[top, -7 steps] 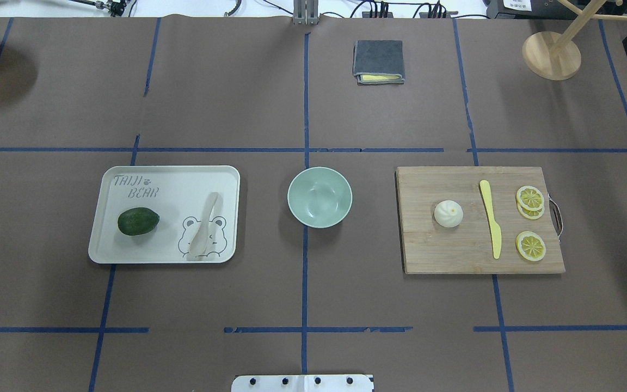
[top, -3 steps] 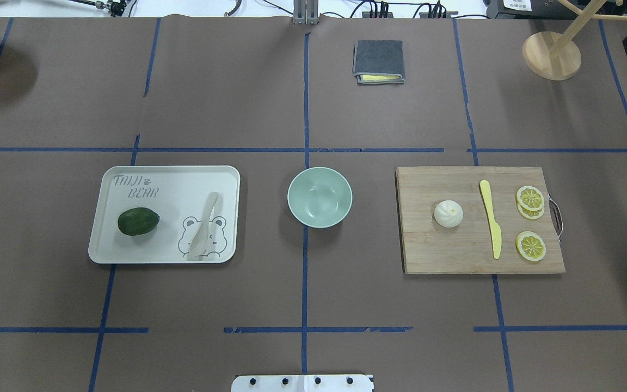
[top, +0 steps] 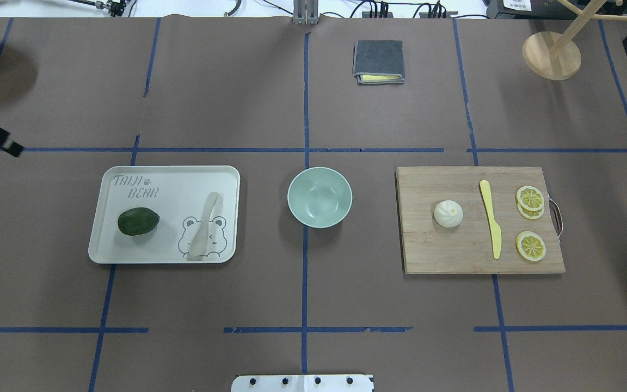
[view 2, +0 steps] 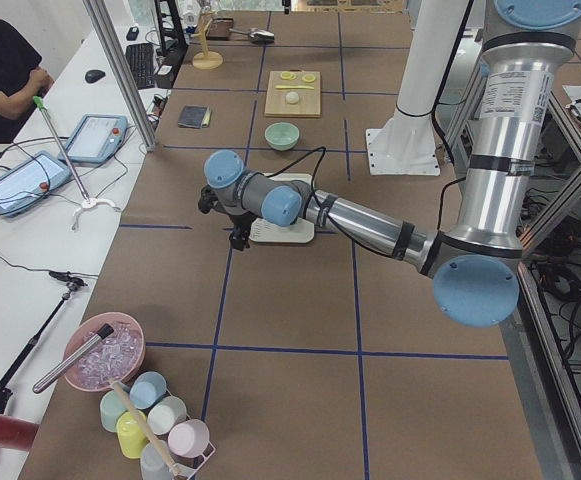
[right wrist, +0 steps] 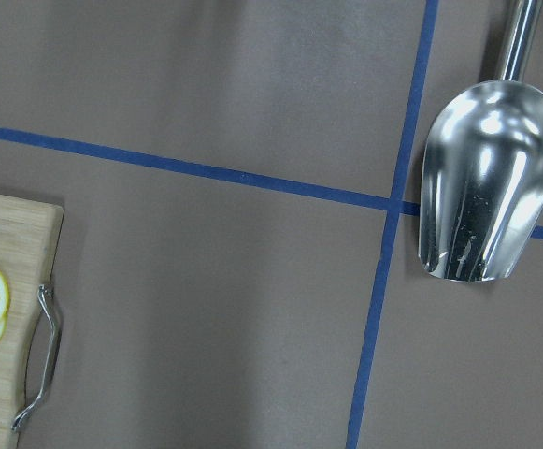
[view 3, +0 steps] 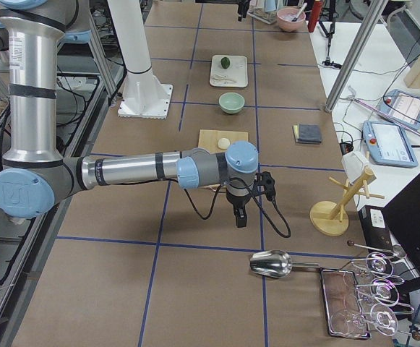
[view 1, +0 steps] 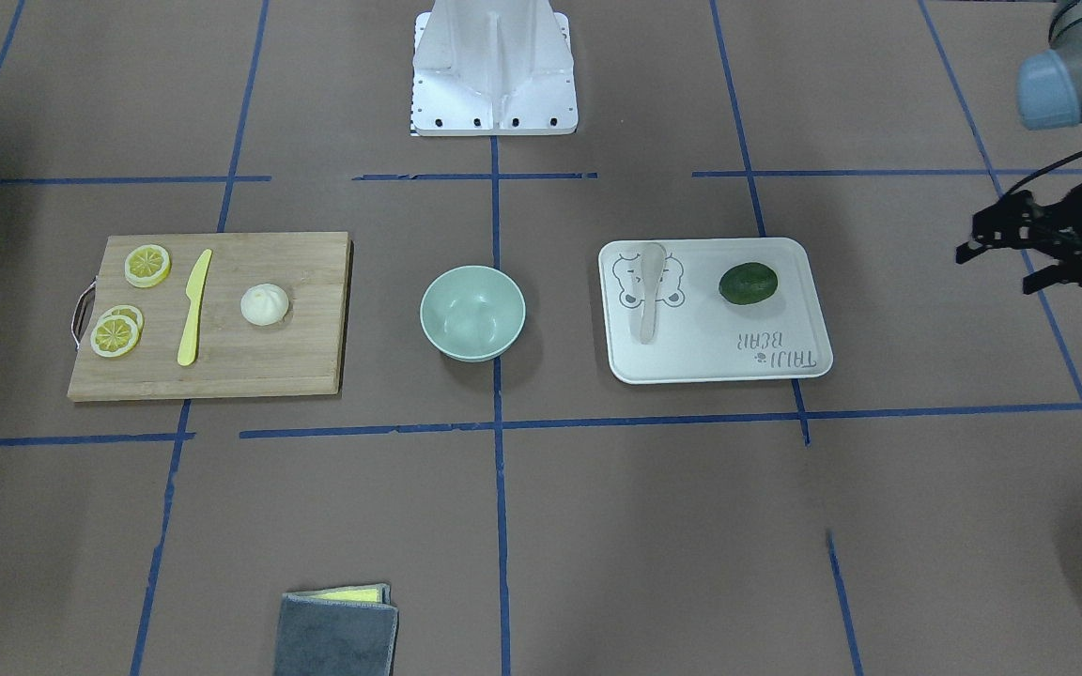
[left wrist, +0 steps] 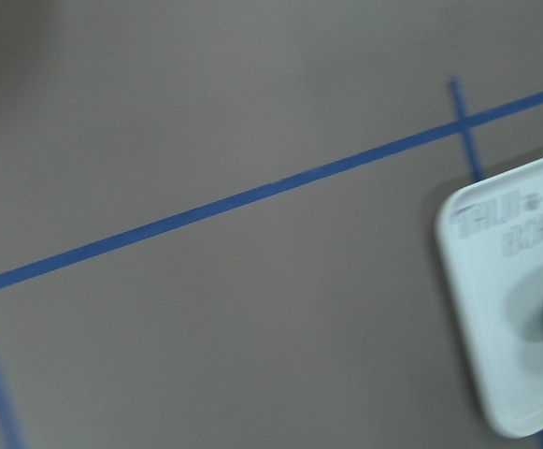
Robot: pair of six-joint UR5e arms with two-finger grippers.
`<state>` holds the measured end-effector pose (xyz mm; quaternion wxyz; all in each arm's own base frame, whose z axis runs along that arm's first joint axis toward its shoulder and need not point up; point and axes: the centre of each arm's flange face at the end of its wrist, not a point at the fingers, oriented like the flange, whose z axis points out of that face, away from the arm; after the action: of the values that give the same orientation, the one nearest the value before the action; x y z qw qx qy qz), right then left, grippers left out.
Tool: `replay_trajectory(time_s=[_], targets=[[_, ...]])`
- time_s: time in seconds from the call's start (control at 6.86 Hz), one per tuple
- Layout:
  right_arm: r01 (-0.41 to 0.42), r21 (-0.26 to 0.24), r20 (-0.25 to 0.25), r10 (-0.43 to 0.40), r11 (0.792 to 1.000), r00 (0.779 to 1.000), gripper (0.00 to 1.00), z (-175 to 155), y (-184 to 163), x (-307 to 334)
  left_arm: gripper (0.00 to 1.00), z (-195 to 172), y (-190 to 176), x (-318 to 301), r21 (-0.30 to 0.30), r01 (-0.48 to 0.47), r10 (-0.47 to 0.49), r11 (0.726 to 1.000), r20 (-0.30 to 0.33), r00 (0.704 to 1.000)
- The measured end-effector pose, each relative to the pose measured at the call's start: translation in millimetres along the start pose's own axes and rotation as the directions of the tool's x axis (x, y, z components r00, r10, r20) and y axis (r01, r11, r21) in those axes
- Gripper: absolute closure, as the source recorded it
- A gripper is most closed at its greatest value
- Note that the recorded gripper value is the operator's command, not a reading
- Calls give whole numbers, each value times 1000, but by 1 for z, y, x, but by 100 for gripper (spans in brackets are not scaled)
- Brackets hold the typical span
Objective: Put spoon and bun in bowl
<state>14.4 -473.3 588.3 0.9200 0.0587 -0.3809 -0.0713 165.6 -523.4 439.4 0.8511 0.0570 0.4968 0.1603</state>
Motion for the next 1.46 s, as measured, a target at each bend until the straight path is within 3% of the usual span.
replay_trajectory(time_s=[0.15, 0.44, 0.58, 1.02, 1.46], targets=[[1, 0, 2, -1, 1000, 1000, 0, 0, 0, 0, 0, 28, -25, 71, 15, 23, -23, 1000, 1, 1000], [1, -1, 4, -1, 1000, 1000, 0, 0, 1, 0, 1, 117, -44, 192, 87, 31, -42, 996, 132, 990], [0, -2, 4, 0, 1000, 1000, 0, 1, 1, 0, 1, 144, -43, 220, 110, 16, -34, 994, 169, 985], [-3, -4, 10, 3, 1000, 1000, 0, 1, 2, 0, 7, 192, -46, 246, 81, 3, -19, 997, 198, 980], [-21, -16, 58, 22, 1000, 998, 0, 6, 5, 0, 13, 225, -36, 258, 27, -11, 6, 1000, 201, 980]])
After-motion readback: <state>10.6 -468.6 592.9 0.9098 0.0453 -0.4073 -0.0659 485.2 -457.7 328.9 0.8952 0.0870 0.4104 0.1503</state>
